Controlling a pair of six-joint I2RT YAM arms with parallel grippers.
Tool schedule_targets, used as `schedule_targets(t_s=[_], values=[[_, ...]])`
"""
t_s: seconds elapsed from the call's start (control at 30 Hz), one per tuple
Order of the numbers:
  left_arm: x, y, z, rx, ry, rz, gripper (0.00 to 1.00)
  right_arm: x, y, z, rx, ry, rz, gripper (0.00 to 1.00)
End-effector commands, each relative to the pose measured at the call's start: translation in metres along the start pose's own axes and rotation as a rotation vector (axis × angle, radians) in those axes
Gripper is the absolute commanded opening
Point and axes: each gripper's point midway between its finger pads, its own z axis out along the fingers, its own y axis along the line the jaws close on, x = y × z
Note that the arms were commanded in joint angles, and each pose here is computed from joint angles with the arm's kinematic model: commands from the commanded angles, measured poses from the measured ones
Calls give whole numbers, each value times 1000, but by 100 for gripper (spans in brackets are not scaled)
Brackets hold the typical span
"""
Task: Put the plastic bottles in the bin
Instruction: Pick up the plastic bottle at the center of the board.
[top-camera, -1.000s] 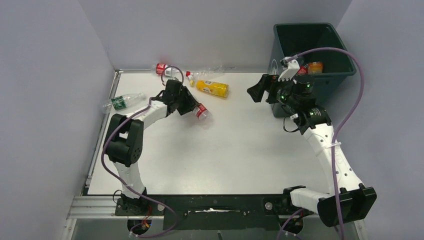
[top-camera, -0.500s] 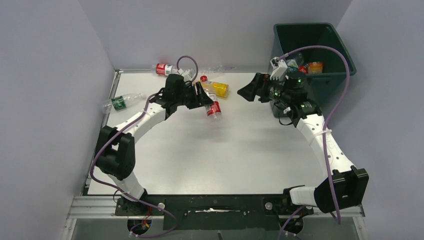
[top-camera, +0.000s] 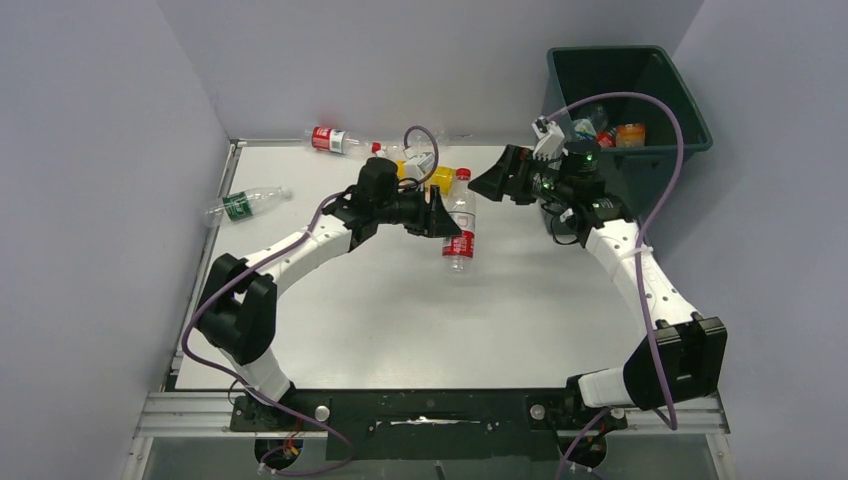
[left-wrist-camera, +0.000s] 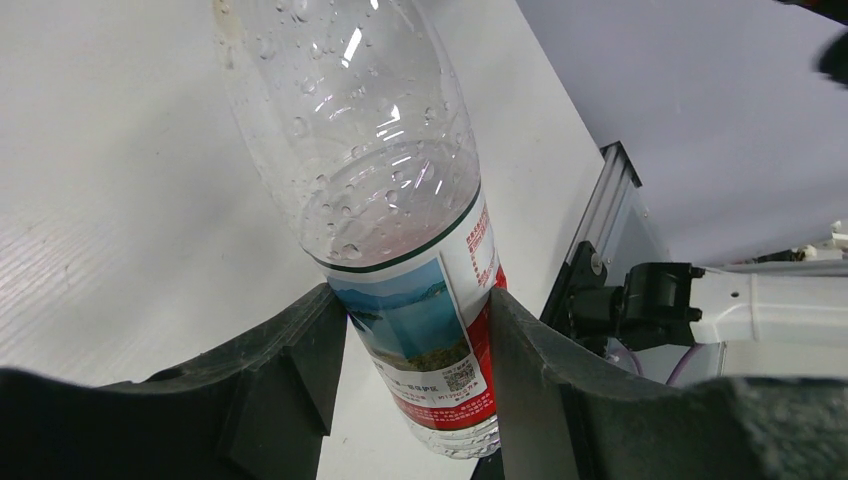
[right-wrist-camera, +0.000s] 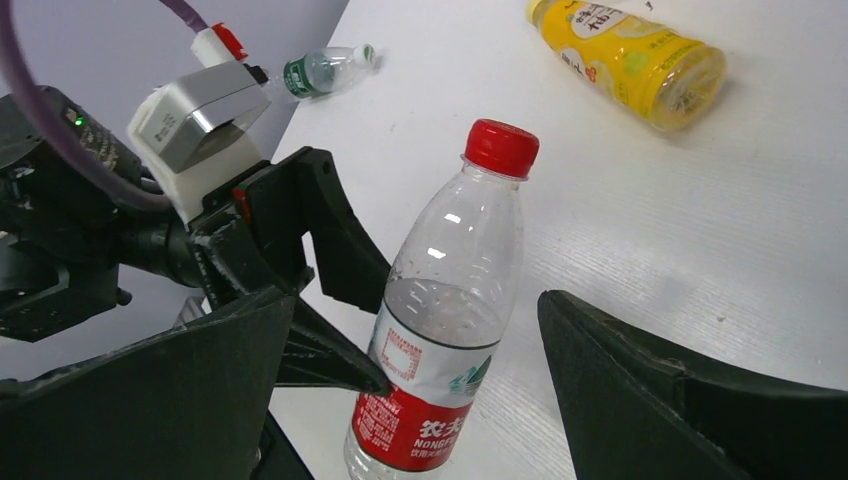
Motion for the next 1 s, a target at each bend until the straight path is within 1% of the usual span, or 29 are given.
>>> schedule_targets(t_s=[0.0,0.23,0.47,0.57,0.7,0.83,0.9,0.97], values=[[-31,-48,-16,141,-94,162,45,-11,12,6,-37,-14,-19,100],[-32,-65,-19,200,-117,188,46,2,5,14,-5,35,-9,100],[-31,-72,-16,225,-115,199,46,8,14,20,-53,64,-10,99],[-30,-75,-15,236,-113,205,46,10,14,21,-60,68,-9,92],[-31,-75,-15,231,-115,206,47,13,15,23,-74,82,-4,73],[-31,-73,-14,222,-110,204,48,12,17,24,-79,81,-7,61],[-31,-73,-14,219,-111,206,51,11,17,24,-79,78,-10,58],[-31,-73,-16,216,-114,212,59,9,18,23,-75,73,-13,57]])
